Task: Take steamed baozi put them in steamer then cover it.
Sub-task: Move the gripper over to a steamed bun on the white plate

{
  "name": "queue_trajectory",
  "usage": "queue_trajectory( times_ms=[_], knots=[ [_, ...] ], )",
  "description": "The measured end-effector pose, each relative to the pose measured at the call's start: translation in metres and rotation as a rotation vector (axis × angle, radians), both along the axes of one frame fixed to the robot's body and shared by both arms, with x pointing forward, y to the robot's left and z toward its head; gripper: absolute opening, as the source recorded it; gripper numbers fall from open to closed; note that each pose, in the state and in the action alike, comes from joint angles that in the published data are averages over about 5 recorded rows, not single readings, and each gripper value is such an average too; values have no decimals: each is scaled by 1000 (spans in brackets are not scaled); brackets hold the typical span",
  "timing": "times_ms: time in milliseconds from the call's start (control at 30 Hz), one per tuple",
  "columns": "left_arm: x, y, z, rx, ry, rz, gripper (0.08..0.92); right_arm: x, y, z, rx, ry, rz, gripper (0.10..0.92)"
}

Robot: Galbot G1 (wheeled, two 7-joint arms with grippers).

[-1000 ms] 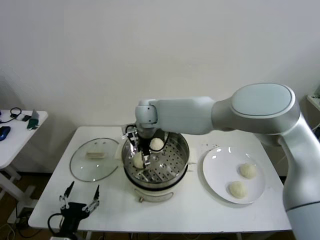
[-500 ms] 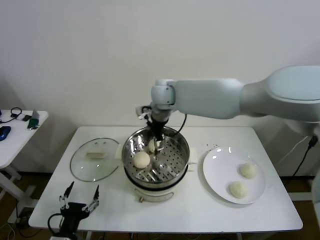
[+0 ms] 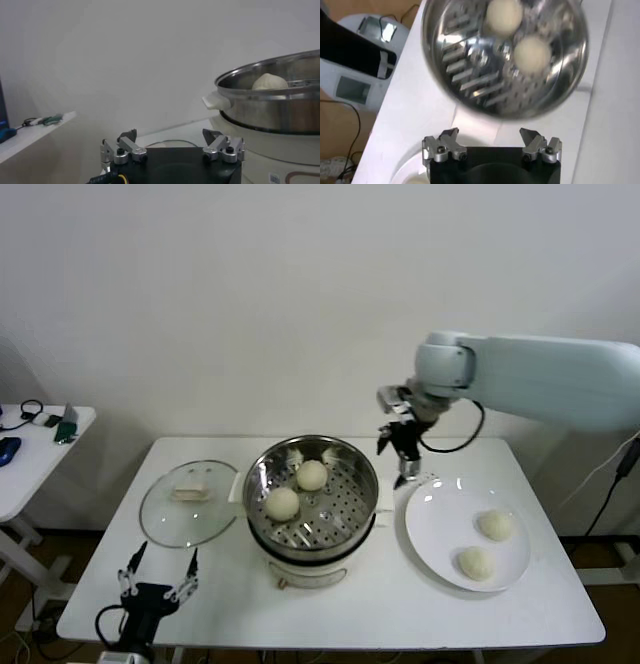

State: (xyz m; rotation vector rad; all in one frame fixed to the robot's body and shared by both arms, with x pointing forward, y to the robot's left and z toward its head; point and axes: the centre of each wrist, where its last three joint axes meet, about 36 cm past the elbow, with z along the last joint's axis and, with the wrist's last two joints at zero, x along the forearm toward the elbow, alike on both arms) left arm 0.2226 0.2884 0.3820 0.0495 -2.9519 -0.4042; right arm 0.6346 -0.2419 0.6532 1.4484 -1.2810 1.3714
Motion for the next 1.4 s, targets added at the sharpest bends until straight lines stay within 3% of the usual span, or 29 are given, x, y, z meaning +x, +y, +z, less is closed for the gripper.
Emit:
queue_trajectory(
  times_ms=[567,1400],
  knots=[
    [-7,0,-3,6,22,24,823,-39,-109,-117,-116,96,-90,823],
    [-10,3,-15,6,52,34,823,-45,-121,-192,-188,168,-98,823]
  ],
)
